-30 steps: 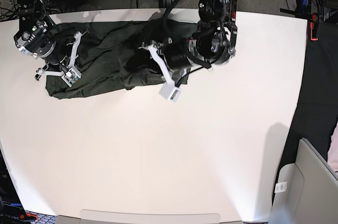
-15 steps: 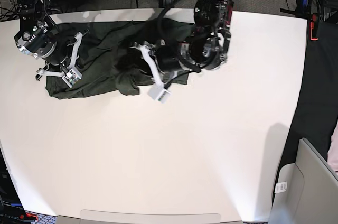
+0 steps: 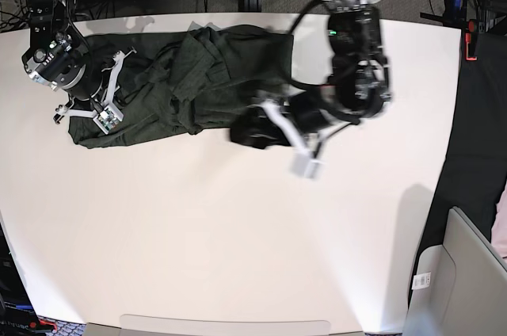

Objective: Fold the T-shirt properly
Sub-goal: 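Fold the shirt end held by the left gripper toward the right gripper, then release the folded end and reposition both grippers at the bundle ends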

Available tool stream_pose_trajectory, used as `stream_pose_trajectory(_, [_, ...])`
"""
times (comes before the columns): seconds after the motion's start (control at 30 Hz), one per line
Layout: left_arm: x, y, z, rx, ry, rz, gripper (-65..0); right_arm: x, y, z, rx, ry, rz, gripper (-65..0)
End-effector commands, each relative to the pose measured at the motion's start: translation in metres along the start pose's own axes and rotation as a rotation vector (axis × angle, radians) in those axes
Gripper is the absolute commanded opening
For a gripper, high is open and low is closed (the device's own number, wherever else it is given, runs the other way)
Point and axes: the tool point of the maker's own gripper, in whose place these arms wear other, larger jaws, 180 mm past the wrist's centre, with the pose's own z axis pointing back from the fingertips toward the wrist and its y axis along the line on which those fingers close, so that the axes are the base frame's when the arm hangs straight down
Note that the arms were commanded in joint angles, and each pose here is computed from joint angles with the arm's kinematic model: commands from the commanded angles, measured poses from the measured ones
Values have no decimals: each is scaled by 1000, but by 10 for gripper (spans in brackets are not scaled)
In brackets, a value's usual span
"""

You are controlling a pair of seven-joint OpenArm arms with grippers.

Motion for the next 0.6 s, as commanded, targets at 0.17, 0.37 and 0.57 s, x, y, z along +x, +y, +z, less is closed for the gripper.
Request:
stream_pose_trajectory(0.17, [-32, 31, 25, 78, 88, -17, -323, 11, -7, 5, -20, -38, 13, -649])
stream_pose_trajectory(0.37, [-62, 36, 25, 84, 142, 42, -289, 18, -12, 6, -30, -52, 18, -649])
stream_pose_trajectory(0.57, [-79, 46, 20, 89, 180, 99, -290, 15, -10, 6, -27, -48, 16, -649])
